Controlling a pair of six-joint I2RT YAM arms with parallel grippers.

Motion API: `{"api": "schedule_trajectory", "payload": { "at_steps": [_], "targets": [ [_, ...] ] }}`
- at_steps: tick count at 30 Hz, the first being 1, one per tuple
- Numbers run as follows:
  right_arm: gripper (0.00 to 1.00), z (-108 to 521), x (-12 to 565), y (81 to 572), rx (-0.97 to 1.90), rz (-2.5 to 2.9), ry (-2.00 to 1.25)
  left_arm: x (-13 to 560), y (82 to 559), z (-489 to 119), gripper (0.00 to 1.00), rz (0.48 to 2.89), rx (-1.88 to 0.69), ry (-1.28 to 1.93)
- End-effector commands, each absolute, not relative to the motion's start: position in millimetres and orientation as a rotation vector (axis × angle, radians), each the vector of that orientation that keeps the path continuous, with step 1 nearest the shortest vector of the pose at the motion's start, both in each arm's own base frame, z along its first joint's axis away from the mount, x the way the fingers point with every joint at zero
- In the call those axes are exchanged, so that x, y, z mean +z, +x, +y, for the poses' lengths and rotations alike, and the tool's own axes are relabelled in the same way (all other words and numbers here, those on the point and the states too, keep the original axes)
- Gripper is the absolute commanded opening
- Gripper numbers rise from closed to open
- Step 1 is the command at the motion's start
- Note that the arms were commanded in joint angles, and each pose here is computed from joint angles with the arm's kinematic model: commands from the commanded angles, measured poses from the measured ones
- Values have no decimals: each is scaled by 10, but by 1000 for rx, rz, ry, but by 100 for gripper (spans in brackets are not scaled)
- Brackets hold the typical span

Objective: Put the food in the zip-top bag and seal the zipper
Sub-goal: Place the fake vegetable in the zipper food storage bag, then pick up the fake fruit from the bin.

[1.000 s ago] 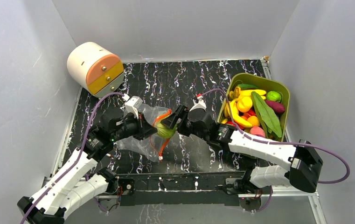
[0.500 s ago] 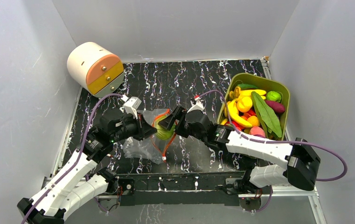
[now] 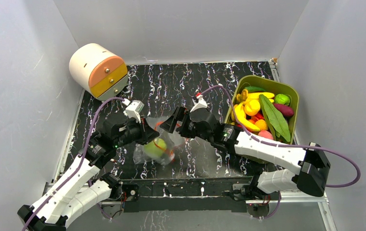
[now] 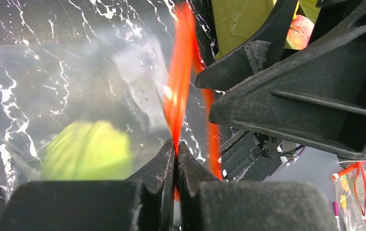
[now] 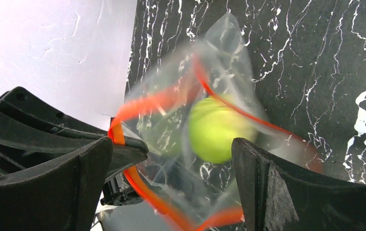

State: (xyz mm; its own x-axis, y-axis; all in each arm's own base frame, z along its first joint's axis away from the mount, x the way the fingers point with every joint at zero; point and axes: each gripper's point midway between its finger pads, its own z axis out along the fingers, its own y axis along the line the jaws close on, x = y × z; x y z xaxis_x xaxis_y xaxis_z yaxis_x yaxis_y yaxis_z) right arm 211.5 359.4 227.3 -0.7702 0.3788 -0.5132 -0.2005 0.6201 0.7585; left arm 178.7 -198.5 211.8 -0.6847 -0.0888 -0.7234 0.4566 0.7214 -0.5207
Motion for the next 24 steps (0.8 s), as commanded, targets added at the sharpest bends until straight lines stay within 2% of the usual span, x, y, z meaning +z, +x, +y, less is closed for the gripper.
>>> {"api": "schedule_trajectory", "payload": {
  "at_steps": [1, 8, 13, 19, 24],
  "targets": [
    [92, 3582, 2612, 2080, 1165, 2112, 66, 2103, 1787, -1971, 0, 2147, -902, 280],
    [84, 3440, 2823, 2030, 1074, 2094, -83, 2003, 1821, -1873, 0, 2175, -820, 274],
    [77, 2943, 2954, 2174, 788, 2045, -105, 1968, 1863, -1754, 0, 2188, -713, 307],
    [59, 2324, 3195, 2312, 504, 1965, -43, 1902, 1917, -1612, 0, 2201, -582, 358],
    [49, 1945, 3214, 2433, 267, 1940, -9, 1896, 1900, -1615, 0, 2182, -585, 396]
  ]
}}
